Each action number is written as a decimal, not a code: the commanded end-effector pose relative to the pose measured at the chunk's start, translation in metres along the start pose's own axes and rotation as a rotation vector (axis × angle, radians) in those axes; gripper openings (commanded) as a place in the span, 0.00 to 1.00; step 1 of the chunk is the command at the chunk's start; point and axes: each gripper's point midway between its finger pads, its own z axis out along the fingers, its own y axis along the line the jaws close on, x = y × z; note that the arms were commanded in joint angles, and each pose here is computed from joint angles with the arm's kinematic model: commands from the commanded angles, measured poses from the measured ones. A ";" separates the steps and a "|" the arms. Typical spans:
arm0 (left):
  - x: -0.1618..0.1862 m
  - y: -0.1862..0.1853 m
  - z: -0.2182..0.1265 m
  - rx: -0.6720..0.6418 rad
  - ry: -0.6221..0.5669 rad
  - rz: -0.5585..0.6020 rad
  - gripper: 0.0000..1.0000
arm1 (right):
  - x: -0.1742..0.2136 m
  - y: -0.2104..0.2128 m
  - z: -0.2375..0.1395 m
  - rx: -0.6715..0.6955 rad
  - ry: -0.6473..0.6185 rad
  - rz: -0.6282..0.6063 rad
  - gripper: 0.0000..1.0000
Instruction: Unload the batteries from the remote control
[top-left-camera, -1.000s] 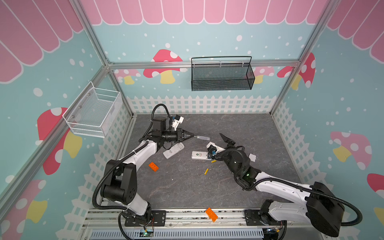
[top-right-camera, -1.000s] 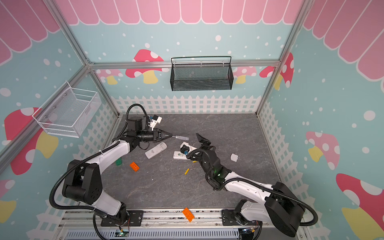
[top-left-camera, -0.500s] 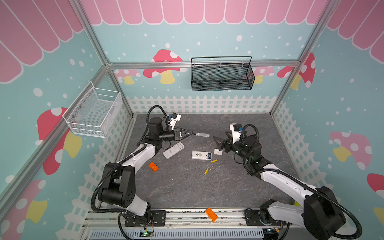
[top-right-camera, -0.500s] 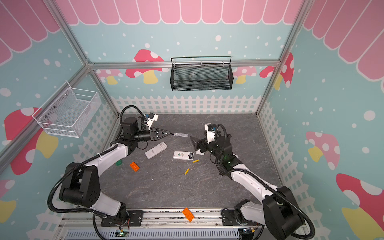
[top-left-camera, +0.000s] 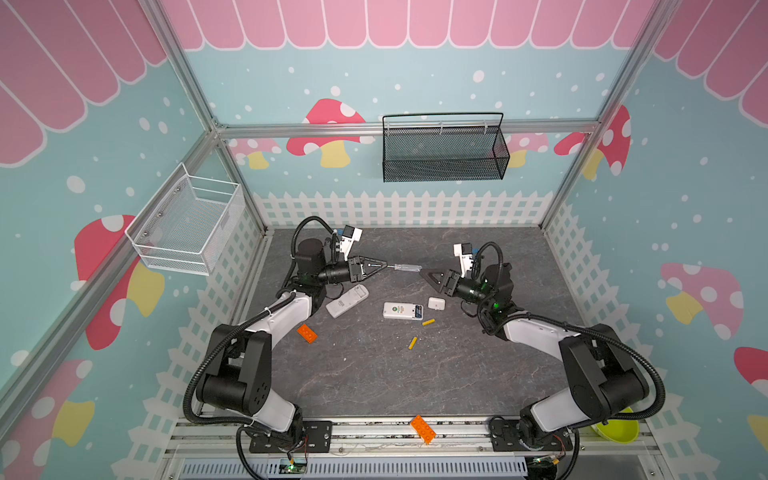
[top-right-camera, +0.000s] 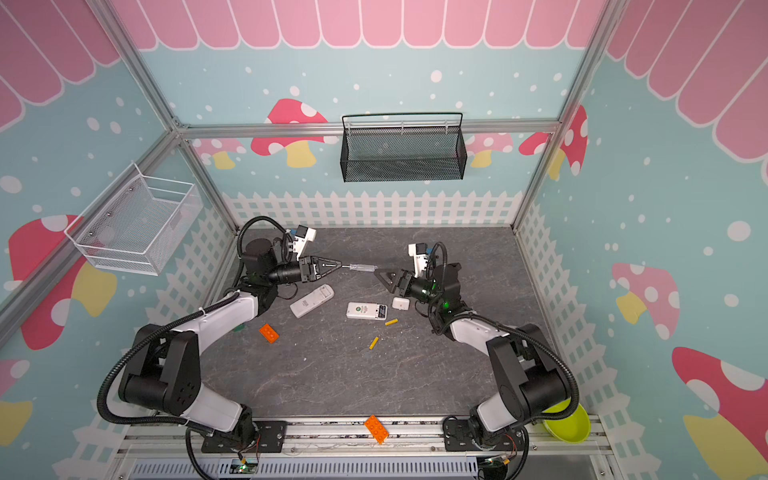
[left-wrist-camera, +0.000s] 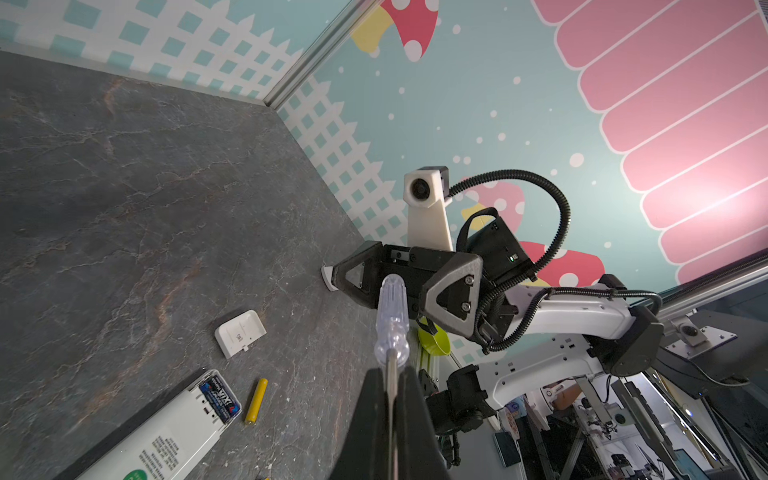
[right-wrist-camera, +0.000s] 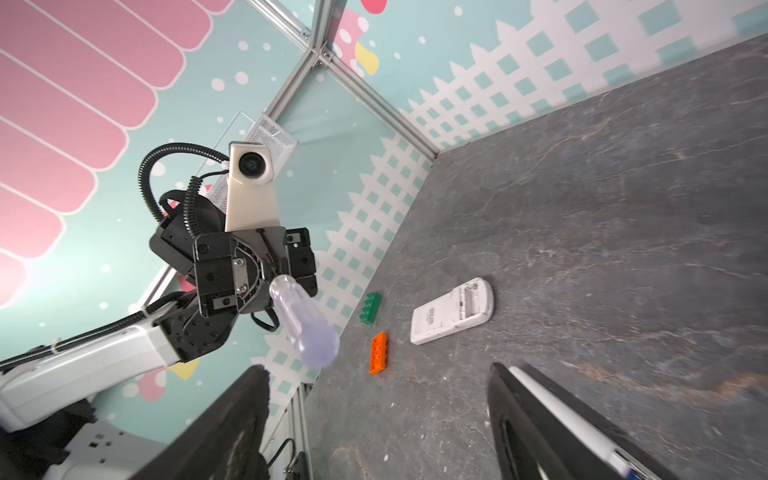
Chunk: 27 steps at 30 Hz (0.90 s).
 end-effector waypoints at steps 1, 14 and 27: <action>0.001 -0.016 0.005 0.045 0.015 0.035 0.00 | -0.010 0.031 0.007 -0.137 0.028 0.011 0.80; 0.002 -0.015 0.016 0.061 0.010 0.002 0.00 | 0.007 0.043 0.036 -0.242 0.142 0.020 0.62; 0.007 -0.003 0.018 0.025 0.014 -0.012 0.00 | 0.011 0.049 0.048 -0.280 0.170 0.013 0.26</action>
